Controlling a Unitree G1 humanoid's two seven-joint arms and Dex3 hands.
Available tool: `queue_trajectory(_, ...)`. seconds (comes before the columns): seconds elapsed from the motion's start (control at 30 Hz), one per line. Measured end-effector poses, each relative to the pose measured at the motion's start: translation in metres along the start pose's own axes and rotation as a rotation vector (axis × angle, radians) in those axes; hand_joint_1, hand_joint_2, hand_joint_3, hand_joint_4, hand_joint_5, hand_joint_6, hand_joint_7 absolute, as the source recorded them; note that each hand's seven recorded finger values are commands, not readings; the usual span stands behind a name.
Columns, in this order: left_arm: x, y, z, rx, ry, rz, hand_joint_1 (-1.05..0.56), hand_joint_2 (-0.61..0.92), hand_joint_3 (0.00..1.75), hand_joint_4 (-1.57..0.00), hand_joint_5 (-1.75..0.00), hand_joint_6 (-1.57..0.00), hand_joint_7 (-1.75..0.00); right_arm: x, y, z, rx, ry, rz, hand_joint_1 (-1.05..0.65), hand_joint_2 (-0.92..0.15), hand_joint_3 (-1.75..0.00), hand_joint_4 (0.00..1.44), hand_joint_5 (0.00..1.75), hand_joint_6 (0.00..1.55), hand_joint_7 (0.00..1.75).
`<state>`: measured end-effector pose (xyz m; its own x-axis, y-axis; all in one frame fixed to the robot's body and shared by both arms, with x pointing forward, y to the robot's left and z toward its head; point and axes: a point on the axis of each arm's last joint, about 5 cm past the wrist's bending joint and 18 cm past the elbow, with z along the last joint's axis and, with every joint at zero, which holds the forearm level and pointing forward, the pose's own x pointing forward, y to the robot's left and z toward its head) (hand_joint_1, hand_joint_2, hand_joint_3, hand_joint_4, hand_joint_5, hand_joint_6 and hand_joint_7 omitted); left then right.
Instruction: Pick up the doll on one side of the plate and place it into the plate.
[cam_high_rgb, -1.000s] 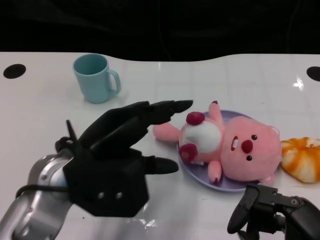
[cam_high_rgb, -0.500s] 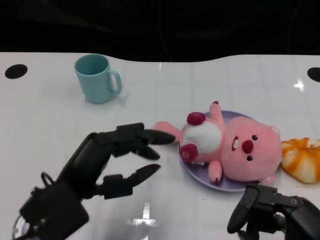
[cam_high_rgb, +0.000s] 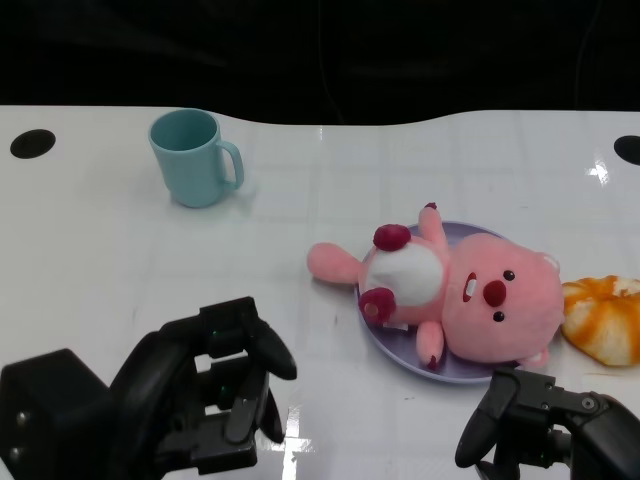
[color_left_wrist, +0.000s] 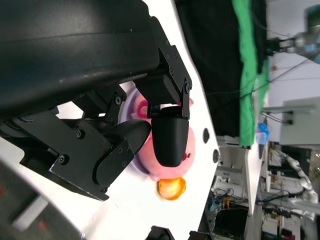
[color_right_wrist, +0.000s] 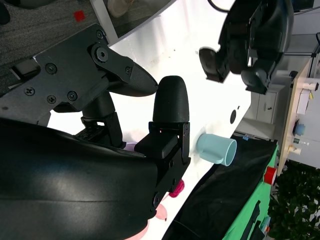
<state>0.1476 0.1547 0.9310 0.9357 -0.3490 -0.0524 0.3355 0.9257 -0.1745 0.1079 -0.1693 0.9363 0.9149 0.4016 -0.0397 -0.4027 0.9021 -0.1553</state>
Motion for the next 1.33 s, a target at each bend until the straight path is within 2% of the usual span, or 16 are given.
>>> queue_trajectory(0.17,-0.003,0.0,-0.002,-0.089,0.098,-0.004,-0.13,0.37,1.5,-0.99,-1.75,-0.78,-1.74,0.0,-0.001,0.0,0.0,0.0,-0.004,-0.22,-0.55,-1.06,0.67,1.7,0.61,1.39)
queue_trajectory(0.63,-0.001,0.008,-0.018,-0.144,0.182,-0.008,-0.14,0.31,1.58,-0.98,-1.75,-0.8,-1.75,-0.005,-0.004,-0.002,0.0,0.013,-0.013,-0.2,-0.56,-1.05,0.65,1.71,0.6,1.39)
queue_trajectory(0.87,0.0,0.011,-0.022,-0.145,0.187,-0.02,-0.13,0.31,1.56,-0.98,-1.75,-0.8,-1.75,-0.007,-0.003,-0.002,0.003,0.017,-0.014,-0.18,-0.56,-1.06,0.64,1.73,0.59,1.41)
queue_trajectory(1.33,0.002,0.014,-0.021,-0.121,0.169,-0.045,-0.14,0.33,1.54,-0.97,-1.75,-0.79,-1.75,-0.006,-0.004,-0.002,0.0,0.015,-0.016,-0.16,-0.54,-1.09,0.64,1.75,0.58,1.42)
